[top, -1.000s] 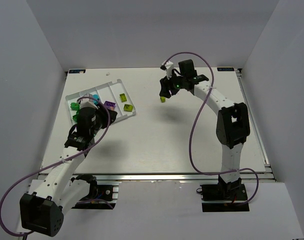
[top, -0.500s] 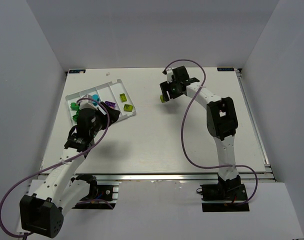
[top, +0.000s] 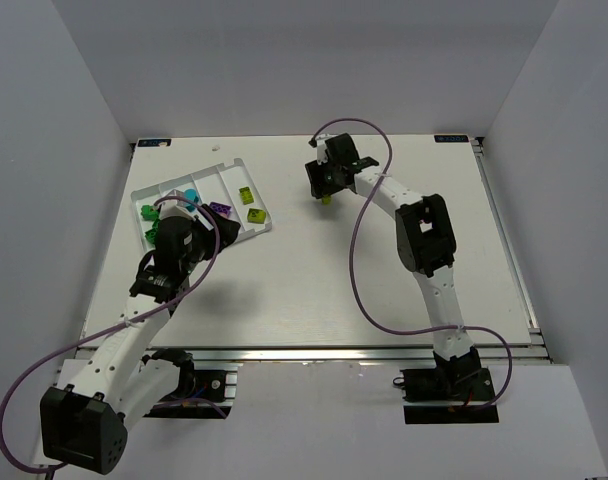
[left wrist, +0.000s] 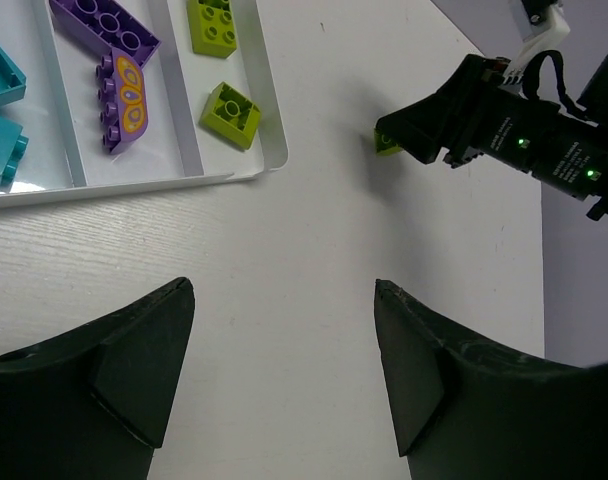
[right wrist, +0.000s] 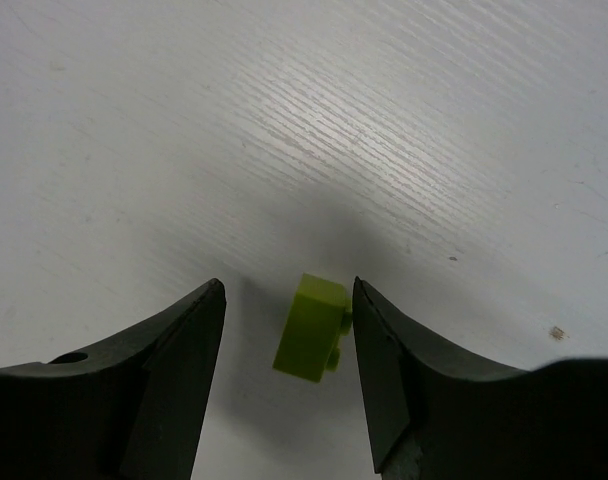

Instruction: Sort the legos into containers by color

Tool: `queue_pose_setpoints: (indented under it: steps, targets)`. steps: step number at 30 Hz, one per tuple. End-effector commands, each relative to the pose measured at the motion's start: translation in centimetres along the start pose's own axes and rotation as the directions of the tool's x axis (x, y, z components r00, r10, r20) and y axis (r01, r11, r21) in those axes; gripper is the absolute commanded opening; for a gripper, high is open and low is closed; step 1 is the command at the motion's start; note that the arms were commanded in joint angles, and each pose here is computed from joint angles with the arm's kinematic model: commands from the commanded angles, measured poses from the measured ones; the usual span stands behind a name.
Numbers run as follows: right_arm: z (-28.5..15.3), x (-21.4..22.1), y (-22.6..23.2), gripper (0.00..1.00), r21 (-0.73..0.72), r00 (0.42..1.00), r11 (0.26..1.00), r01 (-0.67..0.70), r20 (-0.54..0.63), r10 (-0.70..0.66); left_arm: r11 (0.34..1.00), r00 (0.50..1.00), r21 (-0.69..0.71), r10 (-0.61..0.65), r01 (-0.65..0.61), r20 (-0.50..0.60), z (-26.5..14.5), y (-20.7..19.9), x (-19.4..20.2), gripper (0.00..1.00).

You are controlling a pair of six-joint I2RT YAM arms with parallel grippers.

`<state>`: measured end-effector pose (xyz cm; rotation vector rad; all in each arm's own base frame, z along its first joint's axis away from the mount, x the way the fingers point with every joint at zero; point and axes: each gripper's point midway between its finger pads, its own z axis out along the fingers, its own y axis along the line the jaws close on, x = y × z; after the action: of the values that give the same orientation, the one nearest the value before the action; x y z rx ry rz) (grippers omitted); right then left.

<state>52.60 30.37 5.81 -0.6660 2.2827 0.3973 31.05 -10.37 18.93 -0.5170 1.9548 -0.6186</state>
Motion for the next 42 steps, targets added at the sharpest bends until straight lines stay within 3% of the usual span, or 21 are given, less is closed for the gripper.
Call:
queue_pose_setpoints:
  steps: [1, 5, 12, 22, 33, 40, 42]
  targets:
    - [0.7, -1.3, -1.5, 0.59, 0.09, 0.999, 0.996, -0.01, 0.046, 0.006, 1.0, 1.0, -0.018, 0.005, -0.005, 0.014, -0.1, 0.2, -0.4, 0.82]
    - [0.5, -1.6, -2.7, 0.56, 0.162, 0.998, 0.987, -0.006, 0.058, -0.003, 1.0, 1.0, -0.024, 0.004, -0.004, 0.017, 0.1, 0.4, -0.4, 0.82]
    - [0.5, -1.2, -2.0, 0.5, 0.127, 0.999, 0.992, 0.01, 0.043, -0.016, 1.0, 1.0, -0.019, 0.01, -0.01, 0.0, 0.7, 0.3, -0.1, 0.82]
    - [-0.8, 0.1, 0.3, 0.0, 0.004, 1.0, 1.0, 0.015, -0.002, -0.015, 1.0, 1.0, -0.019, 0.012, -0.012, 0.011, 0.4, 0.3, -0.4, 0.82]
    - [-4.1, -4.9, 5.0, 0.0, -0.214, 0.993, 0.976, 0.036, 0.115, -0.012, 1.0, 1.0, -0.012, 0.012, -0.012, 0.027, -0.1, 0.1, -0.7, 0.82]
    - [-5.0, -8.0, 11.6, 0.0, -0.445, 0.979, 0.889, 0.105, 0.205, -0.014, 1.0, 0.999, -0.011, 0.017, -0.017, 0.038, -0.7, 0.1, -1.0, 0.82]
    - [-5.6, -8.7, 14.4, 0.0, -0.55, 0.965, 0.816, 0.18, 0.26, -0.037, 1.0, 0.999, -0.005, 0.018, -0.018, 0.049, -1.0, -0.1, -1.3, 0.82]
